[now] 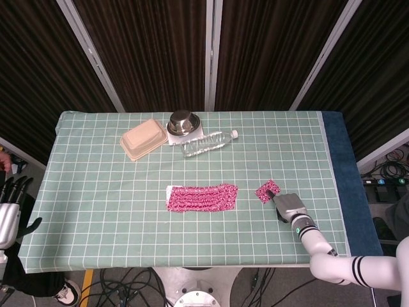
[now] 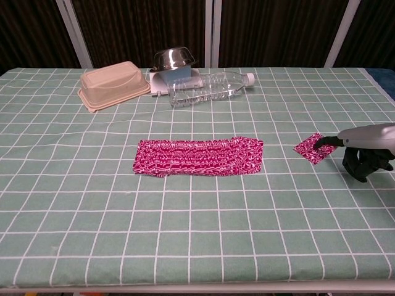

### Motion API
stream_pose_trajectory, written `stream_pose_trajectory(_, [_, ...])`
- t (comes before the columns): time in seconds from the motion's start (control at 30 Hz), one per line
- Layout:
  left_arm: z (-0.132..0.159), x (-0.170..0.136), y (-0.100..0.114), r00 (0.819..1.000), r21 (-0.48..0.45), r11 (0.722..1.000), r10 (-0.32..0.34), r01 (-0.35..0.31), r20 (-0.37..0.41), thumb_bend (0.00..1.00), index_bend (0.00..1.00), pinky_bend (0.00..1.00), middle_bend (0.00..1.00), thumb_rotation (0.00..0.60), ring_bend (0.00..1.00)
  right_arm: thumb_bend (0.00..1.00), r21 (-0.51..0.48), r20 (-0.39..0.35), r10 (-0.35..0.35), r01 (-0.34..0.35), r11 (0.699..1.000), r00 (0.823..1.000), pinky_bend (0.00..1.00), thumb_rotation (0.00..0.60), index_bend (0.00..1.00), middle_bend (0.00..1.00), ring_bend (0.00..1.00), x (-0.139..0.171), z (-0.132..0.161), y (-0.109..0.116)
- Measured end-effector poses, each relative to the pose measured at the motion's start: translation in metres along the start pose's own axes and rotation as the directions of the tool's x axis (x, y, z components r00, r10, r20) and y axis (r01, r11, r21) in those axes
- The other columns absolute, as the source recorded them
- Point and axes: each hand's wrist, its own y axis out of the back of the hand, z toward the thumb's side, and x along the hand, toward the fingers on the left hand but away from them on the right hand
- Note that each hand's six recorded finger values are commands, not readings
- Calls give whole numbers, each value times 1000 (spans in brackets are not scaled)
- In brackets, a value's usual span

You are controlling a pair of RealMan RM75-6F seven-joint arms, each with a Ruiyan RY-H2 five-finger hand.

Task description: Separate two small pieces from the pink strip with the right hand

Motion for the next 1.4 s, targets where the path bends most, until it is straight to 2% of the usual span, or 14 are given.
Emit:
stream_pose_trajectory(0.2, [0, 0, 3, 1000, -2, 1000, 7, -7, 1, 191, 84, 137, 68, 600, 0, 1000, 2, -80, -60, 61, 998, 995, 740, 600, 36, 869, 873, 4, 27, 13])
stream_pose_trajectory(0.53, [-9, -3, 14, 1000, 7, 1000, 16, -15, -15, 191, 85, 137, 68, 600, 0, 1000, 28, -146, -11, 15, 1000, 989, 740, 600, 0, 869, 873, -12, 75, 11])
stream_pose_trajectory(0.67, [-11, -3, 15, 1000, 5, 1000, 18, -18, -20, 191, 84, 137, 68, 600, 0, 1000, 44, -162, -10, 17, 999, 987, 740, 600, 0, 869, 873, -17, 90, 14])
stream_pose_trajectory(1.07, [-20, -8, 18, 999, 4, 1000, 24, -24, -38, 191, 84, 137, 68, 600, 0, 1000, 74, -150, 8, 3, 997, 989, 739, 600, 0, 869, 873, -22, 100, 12])
stream_pose_trajectory(1.4, [-20, -9, 23, 998, -2, 999, 41, -41, -37, 191, 85, 137, 68, 600, 0, 1000, 130, -131, 42, -25, 991, 991, 740, 600, 12, 869, 873, -13, 90, 3])
